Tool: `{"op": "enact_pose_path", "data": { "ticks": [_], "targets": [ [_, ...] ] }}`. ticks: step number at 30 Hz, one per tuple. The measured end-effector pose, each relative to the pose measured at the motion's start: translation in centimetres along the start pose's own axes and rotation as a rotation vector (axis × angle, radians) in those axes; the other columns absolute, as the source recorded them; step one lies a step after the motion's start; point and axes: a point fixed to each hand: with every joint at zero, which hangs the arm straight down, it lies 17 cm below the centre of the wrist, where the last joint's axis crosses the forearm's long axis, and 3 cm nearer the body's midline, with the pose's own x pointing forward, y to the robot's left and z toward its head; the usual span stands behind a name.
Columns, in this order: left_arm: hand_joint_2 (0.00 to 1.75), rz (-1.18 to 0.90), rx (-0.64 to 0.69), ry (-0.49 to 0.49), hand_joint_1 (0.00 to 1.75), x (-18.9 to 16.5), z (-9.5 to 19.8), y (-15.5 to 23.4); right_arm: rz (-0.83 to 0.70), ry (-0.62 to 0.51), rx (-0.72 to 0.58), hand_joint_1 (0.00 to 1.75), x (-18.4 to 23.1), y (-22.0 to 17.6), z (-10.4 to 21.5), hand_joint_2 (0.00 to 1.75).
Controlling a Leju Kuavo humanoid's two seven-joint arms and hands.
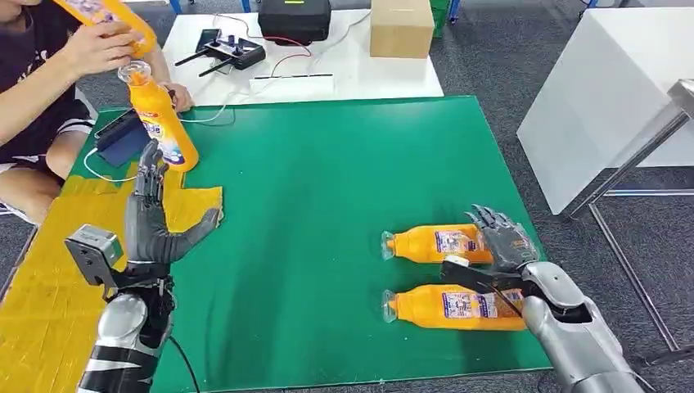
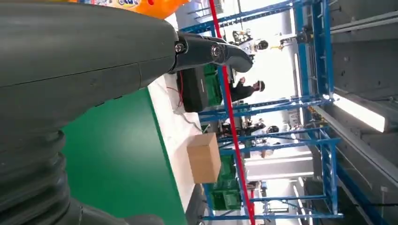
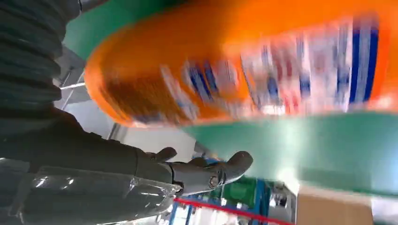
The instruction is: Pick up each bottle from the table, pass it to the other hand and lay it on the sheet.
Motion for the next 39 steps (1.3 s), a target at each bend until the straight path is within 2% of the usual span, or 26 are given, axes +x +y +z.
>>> {"op": "enact_pose_path", "data": {
  "ticks": [10,11,13,19,25,32,35,39],
  "targets": [
    [1.75,0.021,-0.018,-0.003,0.0,0.0,-0.3,-0.8,-0.009,0.02,0.124,0.03,-1.3,2.3,-1.1,1.75],
    [1.75,0.023,-0.02,-0.003,0.0,0.0,-0.3,-0.9,-0.009,0.023,0.133,1.34,-1.4,2.5,-1.2,1.75],
    [1.75,0.032,-0.02,-0.001,0.0,-0.1,-0.4,-1.0,-0.004,0.027,0.14,1.71,-1.7,2.5,-1.5,1.75],
    [1.75,0.034,-0.022,0.0,0.0,-0.2,-0.3,-1.2,-0.002,0.046,0.046,1.75,-1.3,1.7,-2.4,1.75],
    [1.75,0.033,-0.019,0.0,0.0,-0.2,-0.3,-1.2,-0.013,0.042,0.028,1.75,-0.4,1.8,-2.8,1.75],
    [1.75,0.035,-0.021,0.015,0.0,-0.4,-0.2,-1.4,-0.017,0.018,-0.049,1.75,1.8,1.3,-3.2,1.75],
    [1.75,0.031,-0.027,0.023,0.0,-0.6,0.1,-1.5,-0.057,-0.011,-0.135,1.75,4.1,-0.1,-3.2,1.75],
    [1.75,0.026,-0.042,0.03,0.0,-0.6,0.4,-2.1,-0.182,-0.052,-0.327,1.75,7.5,-4.5,-3.0,1.75]
  ]
}}
